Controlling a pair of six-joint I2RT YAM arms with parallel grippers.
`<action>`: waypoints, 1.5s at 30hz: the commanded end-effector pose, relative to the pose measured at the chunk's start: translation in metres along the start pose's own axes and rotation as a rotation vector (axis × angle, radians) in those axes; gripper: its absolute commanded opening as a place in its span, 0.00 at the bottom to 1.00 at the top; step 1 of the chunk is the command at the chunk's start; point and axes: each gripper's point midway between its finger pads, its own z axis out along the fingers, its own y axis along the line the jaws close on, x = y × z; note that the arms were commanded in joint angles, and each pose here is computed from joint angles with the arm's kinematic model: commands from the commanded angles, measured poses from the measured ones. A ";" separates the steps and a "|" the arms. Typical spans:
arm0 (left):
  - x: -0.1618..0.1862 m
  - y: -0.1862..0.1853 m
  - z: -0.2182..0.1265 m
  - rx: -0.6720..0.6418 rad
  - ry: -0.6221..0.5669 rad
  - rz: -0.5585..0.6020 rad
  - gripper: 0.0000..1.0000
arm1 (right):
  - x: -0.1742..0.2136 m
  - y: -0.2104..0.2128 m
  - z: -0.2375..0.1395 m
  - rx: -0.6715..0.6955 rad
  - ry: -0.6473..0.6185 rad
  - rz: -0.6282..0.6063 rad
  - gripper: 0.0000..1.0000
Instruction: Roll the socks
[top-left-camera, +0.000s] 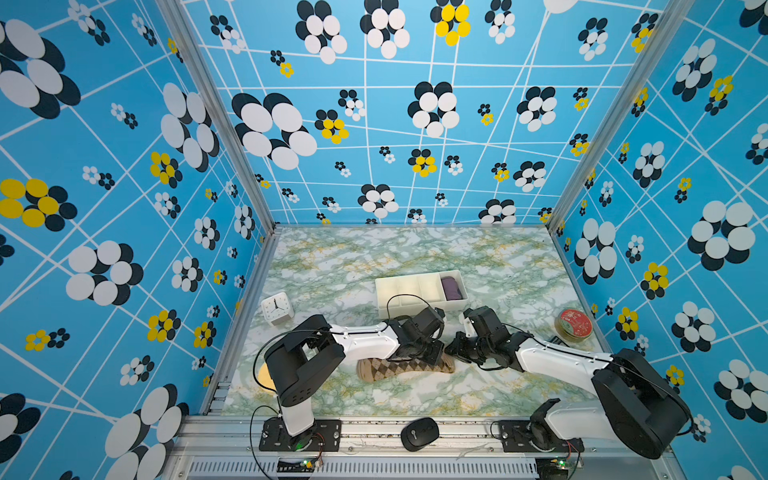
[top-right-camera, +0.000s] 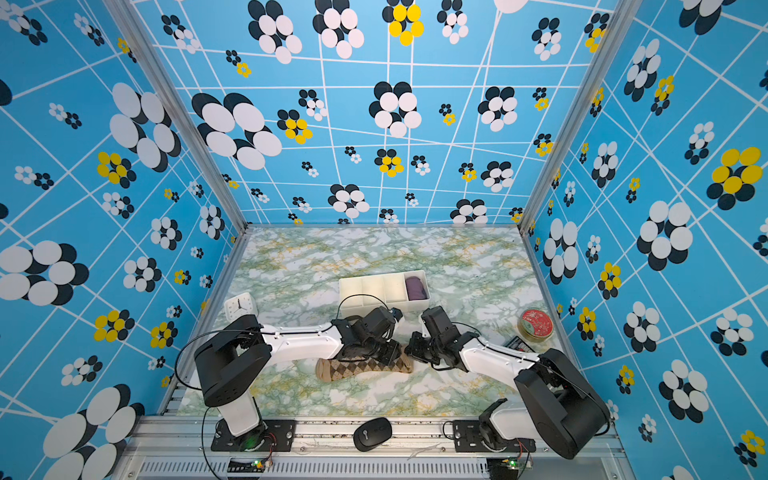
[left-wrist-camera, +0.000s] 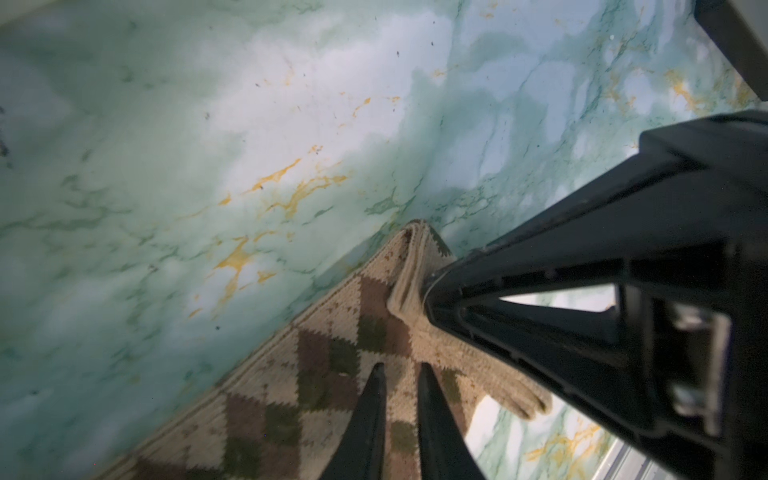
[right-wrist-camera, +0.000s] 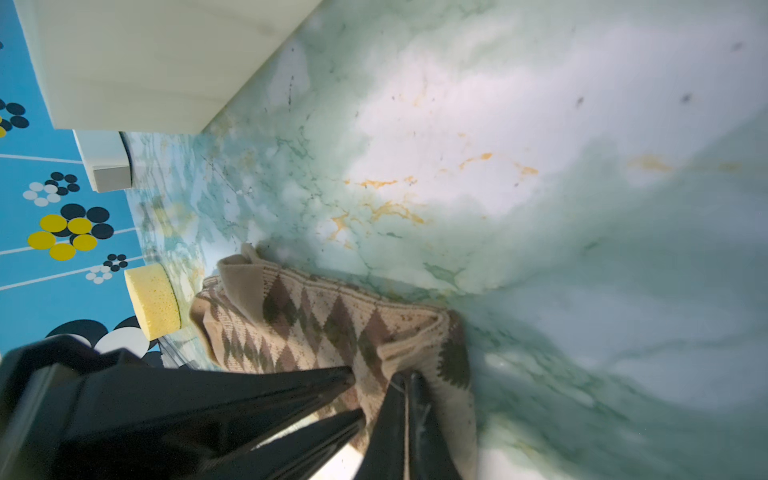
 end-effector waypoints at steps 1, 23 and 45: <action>-0.004 -0.005 -0.010 0.040 -0.028 0.004 0.18 | 0.005 0.000 0.006 -0.016 0.013 0.014 0.08; 0.002 -0.052 -0.009 0.170 -0.060 0.112 0.18 | 0.010 -0.009 0.019 -0.017 0.021 0.077 0.03; 0.016 -0.031 0.014 0.068 -0.058 0.101 0.18 | 0.014 -0.009 0.026 -0.028 0.040 0.090 0.02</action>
